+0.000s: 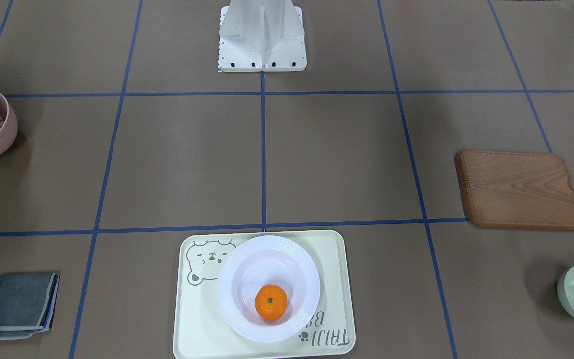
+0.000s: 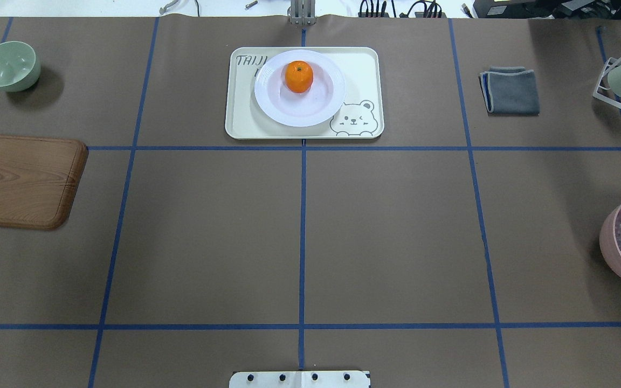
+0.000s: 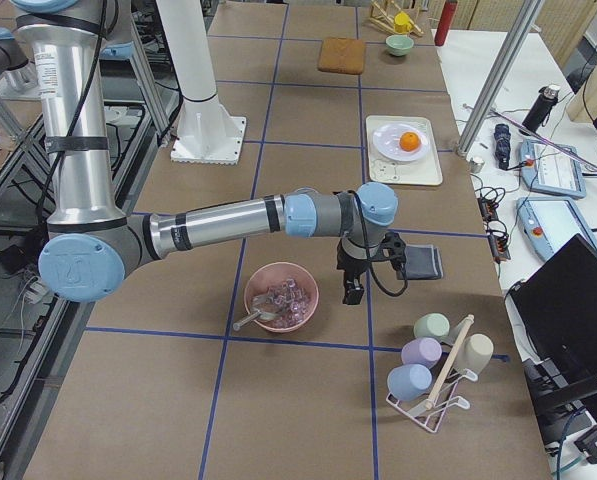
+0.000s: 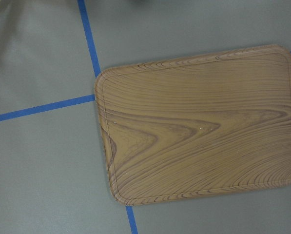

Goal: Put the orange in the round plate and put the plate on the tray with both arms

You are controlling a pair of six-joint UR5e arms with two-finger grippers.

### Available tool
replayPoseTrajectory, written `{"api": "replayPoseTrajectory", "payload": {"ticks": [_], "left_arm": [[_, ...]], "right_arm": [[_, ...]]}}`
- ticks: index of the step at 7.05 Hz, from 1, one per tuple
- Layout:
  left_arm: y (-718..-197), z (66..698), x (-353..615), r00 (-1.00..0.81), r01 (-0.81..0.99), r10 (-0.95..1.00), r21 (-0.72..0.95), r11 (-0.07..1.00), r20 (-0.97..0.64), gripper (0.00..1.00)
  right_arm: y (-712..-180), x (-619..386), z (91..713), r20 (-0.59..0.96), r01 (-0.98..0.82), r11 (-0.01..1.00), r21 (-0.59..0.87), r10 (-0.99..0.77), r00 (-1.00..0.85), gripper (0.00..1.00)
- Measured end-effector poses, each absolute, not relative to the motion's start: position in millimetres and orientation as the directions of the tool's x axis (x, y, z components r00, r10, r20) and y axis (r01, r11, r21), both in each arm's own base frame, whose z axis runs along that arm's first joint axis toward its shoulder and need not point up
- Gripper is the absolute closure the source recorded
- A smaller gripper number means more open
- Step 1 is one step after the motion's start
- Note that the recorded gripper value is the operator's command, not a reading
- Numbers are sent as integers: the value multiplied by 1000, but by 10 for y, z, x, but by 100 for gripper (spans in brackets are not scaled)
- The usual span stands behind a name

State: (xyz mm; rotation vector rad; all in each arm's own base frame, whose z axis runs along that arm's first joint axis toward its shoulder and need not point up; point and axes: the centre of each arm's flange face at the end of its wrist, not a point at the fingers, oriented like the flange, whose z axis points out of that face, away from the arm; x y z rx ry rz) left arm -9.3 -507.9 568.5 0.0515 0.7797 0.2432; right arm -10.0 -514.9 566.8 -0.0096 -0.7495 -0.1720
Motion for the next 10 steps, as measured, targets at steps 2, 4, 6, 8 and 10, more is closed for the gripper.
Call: {"api": "replayPoseTrajectory", "payload": {"ticks": [2, 4, 6, 8, 10], "left_arm": [[-5041, 5687, -110, 680, -214, 257, 150, 965, -687, 2], [-5042, 5720, -106, 686, -195, 229, 128, 972, -691, 2], [-5059, 5717, -97, 687, -191, 227, 130, 973, -691, 2], [-5092, 5680, -93, 689, -180, 219, 129, 975, -691, 2], [-5104, 5633, -90, 689, -174, 218, 135, 975, -691, 2]], "right_arm": [[-5145, -101, 5617, 680, 158, 986, 62, -158, 716, 0], [-5142, -102, 5563, 683, 158, 985, 74, -166, 711, 0], [-5134, -106, 5603, 690, 157, 986, 62, -156, 707, 0], [-5112, -106, 5748, 692, 161, 986, 36, -141, 708, 0], [-5033, -36, 5872, 689, 155, 988, 18, -125, 714, 0]]}}
